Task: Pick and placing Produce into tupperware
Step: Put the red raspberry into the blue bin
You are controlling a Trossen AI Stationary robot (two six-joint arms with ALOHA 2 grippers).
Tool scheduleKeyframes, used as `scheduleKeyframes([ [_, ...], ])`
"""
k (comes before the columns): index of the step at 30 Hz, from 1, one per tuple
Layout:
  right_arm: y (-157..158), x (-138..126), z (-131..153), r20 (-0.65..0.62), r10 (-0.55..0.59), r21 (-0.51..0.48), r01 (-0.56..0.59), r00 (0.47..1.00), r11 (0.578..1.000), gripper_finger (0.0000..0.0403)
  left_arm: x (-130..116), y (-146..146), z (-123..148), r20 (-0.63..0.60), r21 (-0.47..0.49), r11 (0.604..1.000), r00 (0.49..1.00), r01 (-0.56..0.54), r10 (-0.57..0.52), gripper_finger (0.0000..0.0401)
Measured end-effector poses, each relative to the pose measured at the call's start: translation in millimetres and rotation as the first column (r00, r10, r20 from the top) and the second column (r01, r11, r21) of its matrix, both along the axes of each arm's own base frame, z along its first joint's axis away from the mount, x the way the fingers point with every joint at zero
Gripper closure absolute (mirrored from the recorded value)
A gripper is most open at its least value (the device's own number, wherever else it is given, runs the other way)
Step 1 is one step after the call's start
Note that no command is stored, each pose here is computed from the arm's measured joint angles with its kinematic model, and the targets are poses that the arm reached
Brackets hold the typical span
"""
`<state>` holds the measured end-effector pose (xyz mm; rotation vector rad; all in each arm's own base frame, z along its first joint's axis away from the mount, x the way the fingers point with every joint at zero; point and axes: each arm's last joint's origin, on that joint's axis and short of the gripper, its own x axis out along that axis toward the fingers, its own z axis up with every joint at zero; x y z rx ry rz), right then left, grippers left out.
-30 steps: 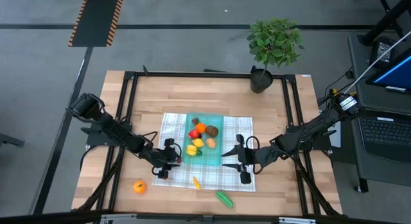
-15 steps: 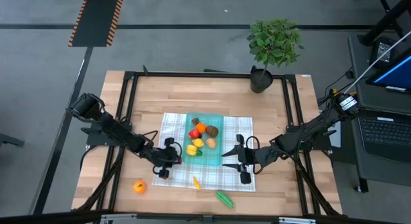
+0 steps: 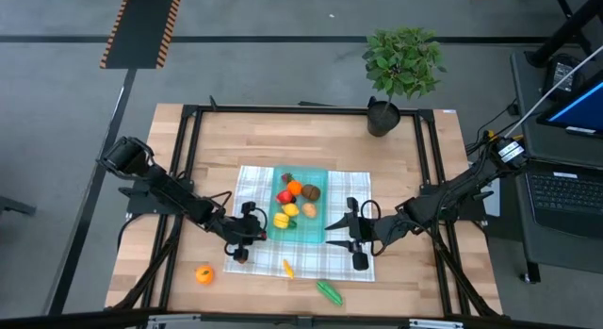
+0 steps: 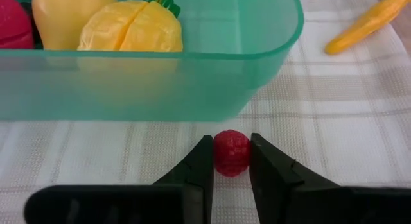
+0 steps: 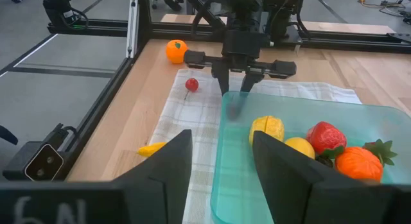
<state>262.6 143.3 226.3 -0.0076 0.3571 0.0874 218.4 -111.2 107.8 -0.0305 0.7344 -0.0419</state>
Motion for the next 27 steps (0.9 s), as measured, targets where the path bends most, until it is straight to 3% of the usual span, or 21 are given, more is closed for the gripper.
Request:
scheduleKeyframes([
  [12, 0, 0, -1, -0.006, 0.0, -0.004, 0.0, 1.0, 1.0, 0.0237, -14, 3, 32, 0.018, -0.077, 0.996, 0.999, 0.036, -0.035, 0.0335],
  [27, 0, 0, -1, -0.008, 0.0, -0.005, 0.0, 1.0, 1.0, 0.0237, -51, 24, 82, 0.11, -0.049, 0.998, 0.994, 0.027, -0.021, 0.0335],
])
